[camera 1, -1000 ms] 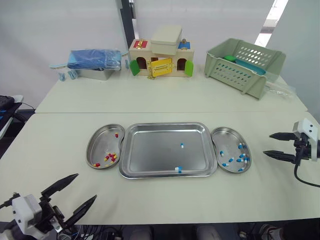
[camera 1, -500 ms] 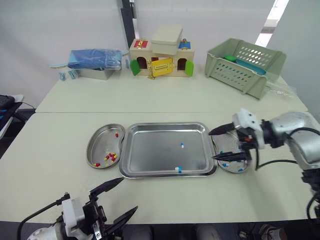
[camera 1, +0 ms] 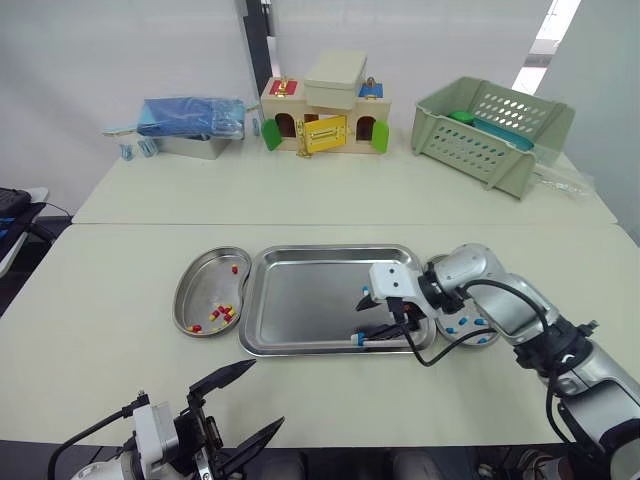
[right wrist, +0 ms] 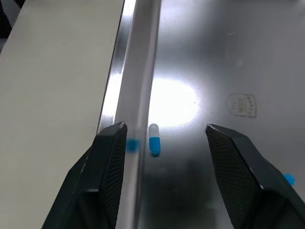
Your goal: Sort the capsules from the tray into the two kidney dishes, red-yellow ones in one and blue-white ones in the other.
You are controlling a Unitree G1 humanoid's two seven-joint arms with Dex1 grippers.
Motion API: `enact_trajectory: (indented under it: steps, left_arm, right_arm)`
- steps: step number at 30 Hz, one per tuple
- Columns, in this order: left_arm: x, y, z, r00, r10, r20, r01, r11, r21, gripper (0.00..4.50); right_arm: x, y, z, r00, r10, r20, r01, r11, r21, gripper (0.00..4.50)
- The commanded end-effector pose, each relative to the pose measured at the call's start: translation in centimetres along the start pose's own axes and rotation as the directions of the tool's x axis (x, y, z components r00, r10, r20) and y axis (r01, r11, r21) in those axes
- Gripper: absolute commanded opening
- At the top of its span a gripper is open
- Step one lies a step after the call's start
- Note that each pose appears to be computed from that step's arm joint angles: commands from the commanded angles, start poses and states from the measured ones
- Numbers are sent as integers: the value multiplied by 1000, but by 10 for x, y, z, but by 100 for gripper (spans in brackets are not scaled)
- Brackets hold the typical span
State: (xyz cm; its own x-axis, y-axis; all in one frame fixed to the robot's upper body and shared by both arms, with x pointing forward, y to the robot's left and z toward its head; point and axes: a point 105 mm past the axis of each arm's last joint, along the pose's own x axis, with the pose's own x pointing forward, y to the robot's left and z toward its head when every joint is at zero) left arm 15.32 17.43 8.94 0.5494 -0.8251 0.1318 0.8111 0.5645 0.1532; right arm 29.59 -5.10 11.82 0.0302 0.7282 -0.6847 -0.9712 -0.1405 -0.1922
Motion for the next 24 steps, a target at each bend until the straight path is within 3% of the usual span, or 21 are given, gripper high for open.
enact_trajectory:
  steps: [1,21,24]
  left_arm:
    - [1,-1,3,1000,-2,9,2,1000,25,450]
    - [2,1,6,1000,-3,3,3,1000,23,450]
    - [2,1,6,1000,-4,0,4,1000,22,450]
  right_arm:
    - [2,-6,9,1000,-26,-14,25,998,-65,285]
    - [18,-7,-6,992,-27,-124,9,990,-143,285]
    - [18,-7,-6,992,-24,-124,6,990,-142,222]
